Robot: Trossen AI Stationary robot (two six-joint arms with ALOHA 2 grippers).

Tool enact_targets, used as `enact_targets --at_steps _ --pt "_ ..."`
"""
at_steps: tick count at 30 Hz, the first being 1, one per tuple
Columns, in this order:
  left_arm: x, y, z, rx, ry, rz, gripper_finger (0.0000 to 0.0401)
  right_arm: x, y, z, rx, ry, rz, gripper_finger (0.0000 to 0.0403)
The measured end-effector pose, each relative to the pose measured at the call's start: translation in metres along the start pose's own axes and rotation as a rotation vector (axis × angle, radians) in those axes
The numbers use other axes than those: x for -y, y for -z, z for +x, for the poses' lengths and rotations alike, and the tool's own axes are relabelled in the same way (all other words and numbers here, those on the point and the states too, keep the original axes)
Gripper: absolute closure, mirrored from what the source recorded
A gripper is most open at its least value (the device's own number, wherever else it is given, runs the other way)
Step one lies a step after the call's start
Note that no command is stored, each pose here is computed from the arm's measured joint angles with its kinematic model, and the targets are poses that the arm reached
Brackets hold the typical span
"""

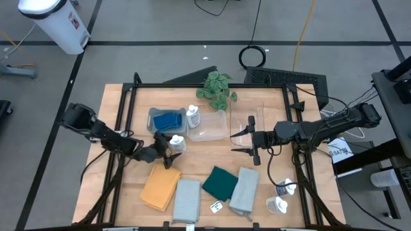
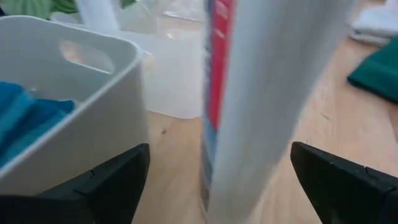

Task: Pick & Place Kitchen Items
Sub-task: Put the white plastic restorer bottle into the white bin

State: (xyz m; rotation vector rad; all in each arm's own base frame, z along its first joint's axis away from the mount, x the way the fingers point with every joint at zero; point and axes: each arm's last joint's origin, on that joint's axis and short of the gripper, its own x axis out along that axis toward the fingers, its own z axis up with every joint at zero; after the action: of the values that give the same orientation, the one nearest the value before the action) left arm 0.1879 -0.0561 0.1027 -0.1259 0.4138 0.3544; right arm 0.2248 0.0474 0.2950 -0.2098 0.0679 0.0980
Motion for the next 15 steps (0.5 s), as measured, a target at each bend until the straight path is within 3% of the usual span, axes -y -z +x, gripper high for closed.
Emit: enact_targets --at_steps 4,9,15 --pt "0.007 -0.004 0.005 -0.010 0.035 0.047 0.0038 0.000 0.000 0.000 0.000 0.000 0.000 0.0200" --pt "0.018 -0.014 0.011 0.001 0.087 0.089 0.0113 0.000 0.000 0.000 0.000 0.000 0.000 0.0200" --pt "0.028 -0.028 0.015 0.035 0.114 0.023 0.0185 0.000 0.000 0.000 0.000 0.000 0.011 0.0200"
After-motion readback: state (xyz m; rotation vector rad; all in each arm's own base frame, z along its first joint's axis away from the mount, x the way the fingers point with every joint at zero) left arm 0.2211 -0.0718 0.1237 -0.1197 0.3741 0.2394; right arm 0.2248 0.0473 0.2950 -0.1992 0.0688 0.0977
